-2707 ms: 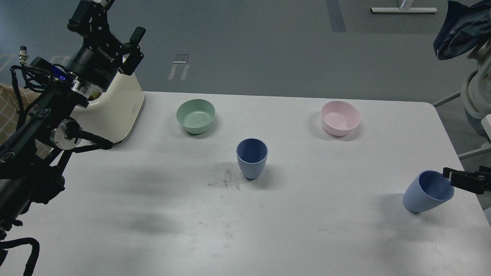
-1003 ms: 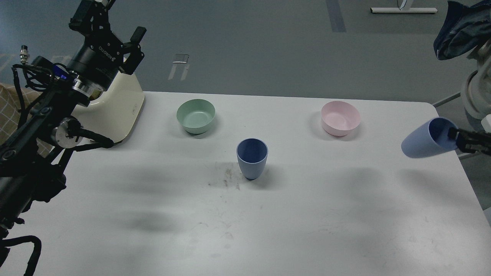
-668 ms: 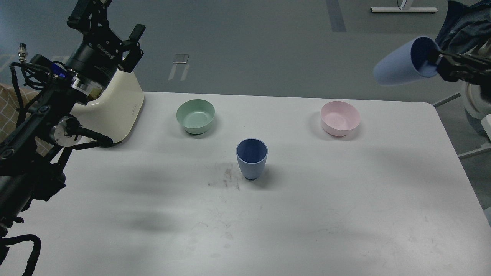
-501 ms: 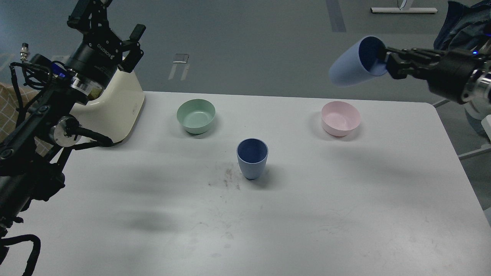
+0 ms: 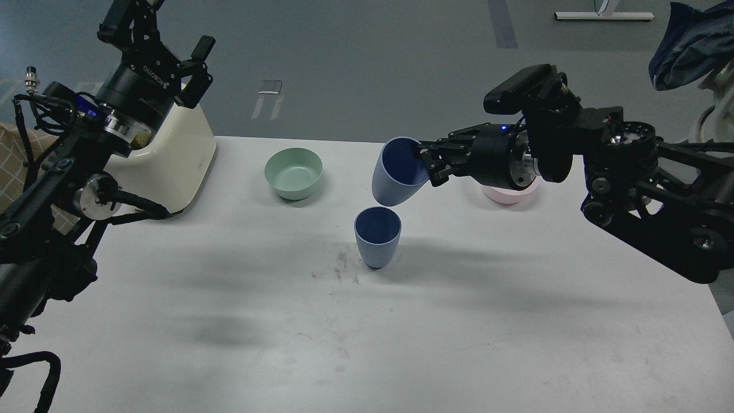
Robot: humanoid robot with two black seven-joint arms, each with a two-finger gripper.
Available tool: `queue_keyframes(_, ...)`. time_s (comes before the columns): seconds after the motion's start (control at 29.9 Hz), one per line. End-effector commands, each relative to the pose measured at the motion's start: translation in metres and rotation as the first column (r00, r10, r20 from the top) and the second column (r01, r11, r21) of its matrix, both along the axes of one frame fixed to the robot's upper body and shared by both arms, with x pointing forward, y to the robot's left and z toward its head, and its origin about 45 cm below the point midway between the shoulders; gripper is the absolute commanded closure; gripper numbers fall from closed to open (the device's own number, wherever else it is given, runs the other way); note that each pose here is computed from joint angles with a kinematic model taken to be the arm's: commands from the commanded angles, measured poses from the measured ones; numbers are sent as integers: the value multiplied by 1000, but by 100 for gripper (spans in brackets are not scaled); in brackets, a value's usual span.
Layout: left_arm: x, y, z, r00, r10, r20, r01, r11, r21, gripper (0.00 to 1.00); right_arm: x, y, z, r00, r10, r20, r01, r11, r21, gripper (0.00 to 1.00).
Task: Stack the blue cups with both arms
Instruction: 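Lower the held cup into the centered blue cup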
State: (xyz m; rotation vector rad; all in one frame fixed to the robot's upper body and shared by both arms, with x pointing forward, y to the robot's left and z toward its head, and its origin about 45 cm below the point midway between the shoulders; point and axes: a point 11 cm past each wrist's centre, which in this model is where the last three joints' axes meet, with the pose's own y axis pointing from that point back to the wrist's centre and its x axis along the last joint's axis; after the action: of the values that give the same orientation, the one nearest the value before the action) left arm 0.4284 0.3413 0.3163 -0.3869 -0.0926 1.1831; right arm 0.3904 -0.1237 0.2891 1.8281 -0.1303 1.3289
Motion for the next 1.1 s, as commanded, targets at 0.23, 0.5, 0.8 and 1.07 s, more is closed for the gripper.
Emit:
queue_keyframes(0.23,0,-2,-1,1000,-3,-2,3,1000,-1,2,-7,19,-4,999,42,-11,-42,999,11,100)
queue_keyframes(0.5,1,-2,1,1000,-6,3,6,1000,-1,2,-14,30,-12,997,64,-35,-64,998,19,100)
queue_keyframes(0.8,1,-2,1,1000,-5,3,5,1000,0,2,-12,25,-24,997,51,-53,-51,999,-9,100)
queue_keyframes(1.07,1,-3,1,1000,-7,2,7,1000,2,2,-15,24,-30,997,47,-67,-47,999,-8,100)
